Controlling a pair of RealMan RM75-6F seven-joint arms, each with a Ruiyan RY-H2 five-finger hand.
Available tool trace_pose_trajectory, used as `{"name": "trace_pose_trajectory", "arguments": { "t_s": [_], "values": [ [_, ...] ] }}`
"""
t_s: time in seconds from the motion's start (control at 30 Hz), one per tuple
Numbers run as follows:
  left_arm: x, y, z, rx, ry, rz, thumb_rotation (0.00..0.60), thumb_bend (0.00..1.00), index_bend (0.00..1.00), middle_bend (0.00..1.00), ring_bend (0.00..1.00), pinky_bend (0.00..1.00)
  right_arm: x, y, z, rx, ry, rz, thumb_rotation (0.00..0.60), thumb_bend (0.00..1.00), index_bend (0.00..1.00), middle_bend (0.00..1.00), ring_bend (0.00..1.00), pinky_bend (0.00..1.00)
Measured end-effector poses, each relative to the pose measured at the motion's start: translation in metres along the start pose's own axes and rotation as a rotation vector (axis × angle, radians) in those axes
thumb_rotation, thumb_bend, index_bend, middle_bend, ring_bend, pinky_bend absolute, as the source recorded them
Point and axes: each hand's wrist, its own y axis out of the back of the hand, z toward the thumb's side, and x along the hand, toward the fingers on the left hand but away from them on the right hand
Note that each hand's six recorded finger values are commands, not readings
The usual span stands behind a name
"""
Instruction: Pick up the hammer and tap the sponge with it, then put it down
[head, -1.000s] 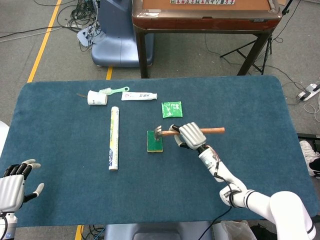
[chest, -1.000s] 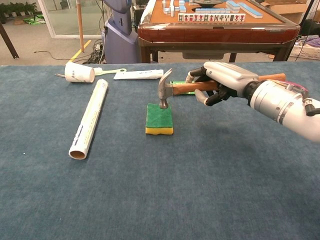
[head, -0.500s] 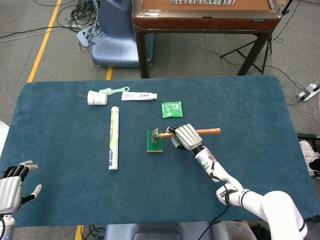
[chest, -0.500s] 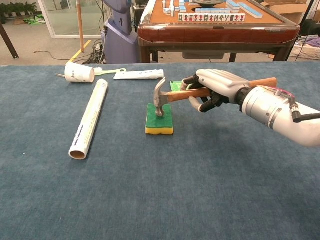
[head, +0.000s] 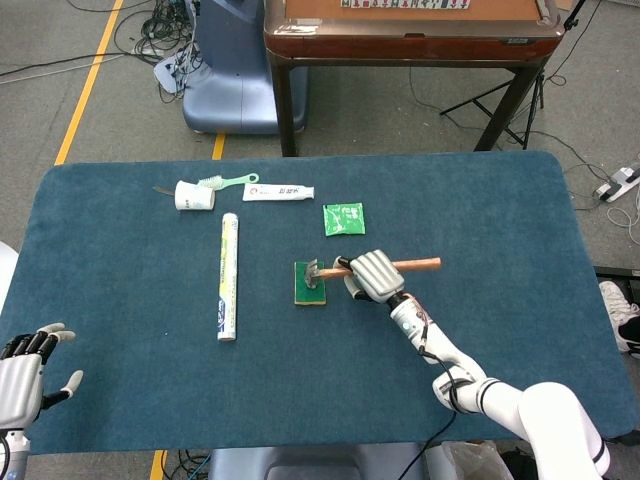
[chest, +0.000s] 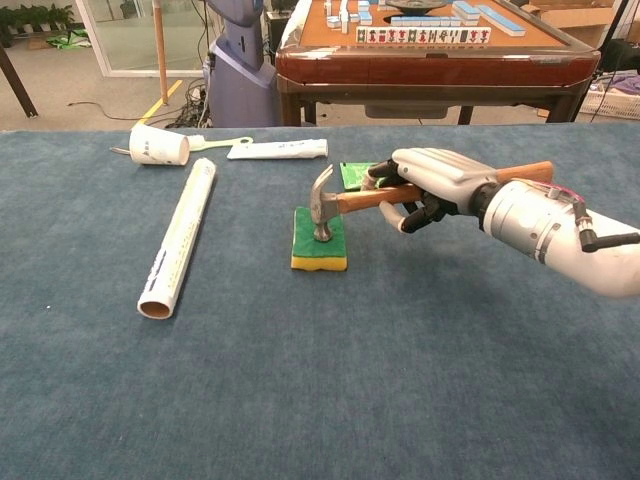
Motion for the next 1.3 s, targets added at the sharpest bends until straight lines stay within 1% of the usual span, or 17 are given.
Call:
{"name": "trace_pose_trajectory", "arguments": {
  "t_s": [0.13,0.3,0.43,0.6,0.67,0.77,0.87,0.97,1.07,1.2,1.3],
  "values": [
    [0.001,0.000,0.002,-0.001,-0.005,0.001,0.600,0.21,0.33,0.26,0.27,0.17,0.000,0.013,0.001,-0.009,0.013,-0.039,0.600,0.92,0.78,0.89,0.80,0.98],
    [0.001,-0.001,0.004,0.001,-0.011,-0.002,0.600,0.21,0.33,0.26,0.27,0.17,0.004,0.019,0.000,-0.012,0.016,-0.046,0.600,0.92,0.78,0.89,0.80,0.98],
    [0.001,-0.002,0.003,0.002,-0.008,-0.003,0.600,0.21,0.33,0.26,0.27,0.17,0.004,0.014,-0.002,-0.003,0.005,-0.026,0.600,0.92,0.78,0.89,0.80,0.98],
    [0.000,-0.004,0.001,0.001,0.000,-0.010,0.600,0.21,0.33,0.26,0.27,0.17,0.003,0.001,-0.005,0.020,-0.005,0.016,0.600,0.92,0.78,0.89,0.80,0.98],
    [0.000,-0.003,0.000,0.000,0.002,-0.008,0.600,0.21,0.33,0.26,0.27,0.17,0.003,-0.002,-0.005,0.025,-0.005,0.019,0.600,0.92,0.78,0.89,0.80,0.98],
    [0.000,0.000,0.000,-0.002,0.003,-0.003,0.600,0.21,0.33,0.26,0.27,0.17,0.003,0.005,-0.004,0.008,0.001,-0.015,0.600,0.92,0.78,0.89,0.80,0.98],
    [0.000,0.002,0.002,-0.006,-0.004,0.000,0.600,0.21,0.33,0.26,0.27,0.17,0.006,0.018,-0.005,-0.009,0.008,-0.060,0.600,0.92,0.78,0.89,0.80,0.98],
    [0.000,0.001,0.004,-0.006,-0.010,-0.002,0.600,0.21,0.33,0.26,0.27,0.17,0.013,0.026,-0.009,-0.022,0.006,-0.075,0.600,0.92,0.78,0.89,0.80,0.98],
    [0.000,-0.001,0.005,-0.005,-0.011,-0.002,0.600,0.21,0.33,0.26,0.27,0.17,0.027,0.032,-0.022,-0.022,-0.018,-0.084,0.600,0.92,0.78,0.88,0.80,0.98],
    [0.001,-0.001,0.005,-0.005,-0.012,0.000,0.600,0.21,0.33,0.26,0.27,0.17,0.048,0.035,-0.044,-0.028,-0.078,-0.103,0.600,0.91,0.78,0.87,0.80,0.98],
    [0.002,-0.002,0.006,-0.005,-0.019,-0.003,0.600,0.21,0.33,0.26,0.27,0.17,0.065,0.036,-0.061,-0.041,-0.128,-0.122,0.600,0.88,0.78,0.84,0.76,0.96]
  ]
}}
